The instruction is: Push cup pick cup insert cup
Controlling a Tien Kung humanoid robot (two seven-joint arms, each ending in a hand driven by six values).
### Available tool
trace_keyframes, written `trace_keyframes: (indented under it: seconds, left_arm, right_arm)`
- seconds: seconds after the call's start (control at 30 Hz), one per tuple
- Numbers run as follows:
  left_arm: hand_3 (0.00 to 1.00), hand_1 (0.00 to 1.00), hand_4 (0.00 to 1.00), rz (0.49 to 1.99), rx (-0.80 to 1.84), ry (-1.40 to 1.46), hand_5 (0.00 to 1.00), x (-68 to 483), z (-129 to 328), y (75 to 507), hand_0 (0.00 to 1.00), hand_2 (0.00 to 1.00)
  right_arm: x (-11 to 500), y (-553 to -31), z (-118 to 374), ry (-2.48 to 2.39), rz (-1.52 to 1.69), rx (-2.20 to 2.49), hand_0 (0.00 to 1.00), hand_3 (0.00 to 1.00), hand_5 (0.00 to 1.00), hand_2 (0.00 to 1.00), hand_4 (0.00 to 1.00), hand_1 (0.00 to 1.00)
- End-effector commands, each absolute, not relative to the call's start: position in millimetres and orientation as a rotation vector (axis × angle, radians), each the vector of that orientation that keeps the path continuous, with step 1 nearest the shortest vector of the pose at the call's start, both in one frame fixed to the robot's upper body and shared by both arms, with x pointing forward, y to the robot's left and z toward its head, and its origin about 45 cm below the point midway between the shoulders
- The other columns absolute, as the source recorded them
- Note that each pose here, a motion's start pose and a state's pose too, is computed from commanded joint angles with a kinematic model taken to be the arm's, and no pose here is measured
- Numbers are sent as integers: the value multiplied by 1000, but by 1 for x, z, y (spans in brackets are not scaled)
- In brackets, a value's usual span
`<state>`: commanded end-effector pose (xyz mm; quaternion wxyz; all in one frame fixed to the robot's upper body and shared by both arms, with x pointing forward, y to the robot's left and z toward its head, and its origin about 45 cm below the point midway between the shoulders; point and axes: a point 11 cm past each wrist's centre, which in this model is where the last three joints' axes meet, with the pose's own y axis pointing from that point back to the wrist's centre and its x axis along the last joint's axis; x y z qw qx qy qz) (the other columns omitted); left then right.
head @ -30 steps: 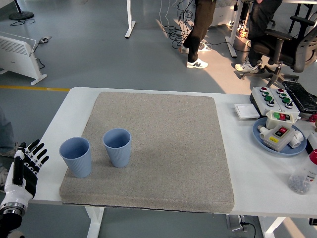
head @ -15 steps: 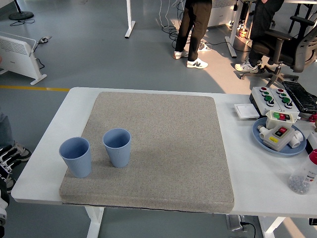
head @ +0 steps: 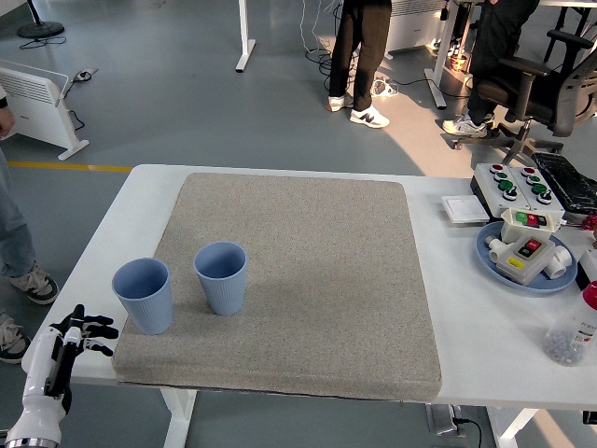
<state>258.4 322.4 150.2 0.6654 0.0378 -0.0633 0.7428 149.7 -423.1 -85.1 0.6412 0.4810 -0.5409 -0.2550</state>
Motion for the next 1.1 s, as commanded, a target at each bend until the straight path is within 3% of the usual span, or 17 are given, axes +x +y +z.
trace_keyframes:
  seconds: [0.37, 0.4, 1.1]
  left_arm:
    - [445, 515, 556, 1532, 140, -115, 998, 273, 138, 294, 453, 501]
    - [462, 543, 560, 1529, 143, -114, 998, 274, 137, 293, 488, 517]
    - [460, 548, 567, 1552, 173, -130, 998, 286, 130, 300, 497, 520]
  right_arm:
    - [153, -422, -84, -1239, -580, 1100, 523, 567, 455, 623, 118, 544]
    - [153, -422, -84, -1239, -580, 1100, 523, 567, 456, 623, 118, 544]
    - [152, -422, -85, -1241, -583, 1099, 523, 566, 455, 623, 117, 544]
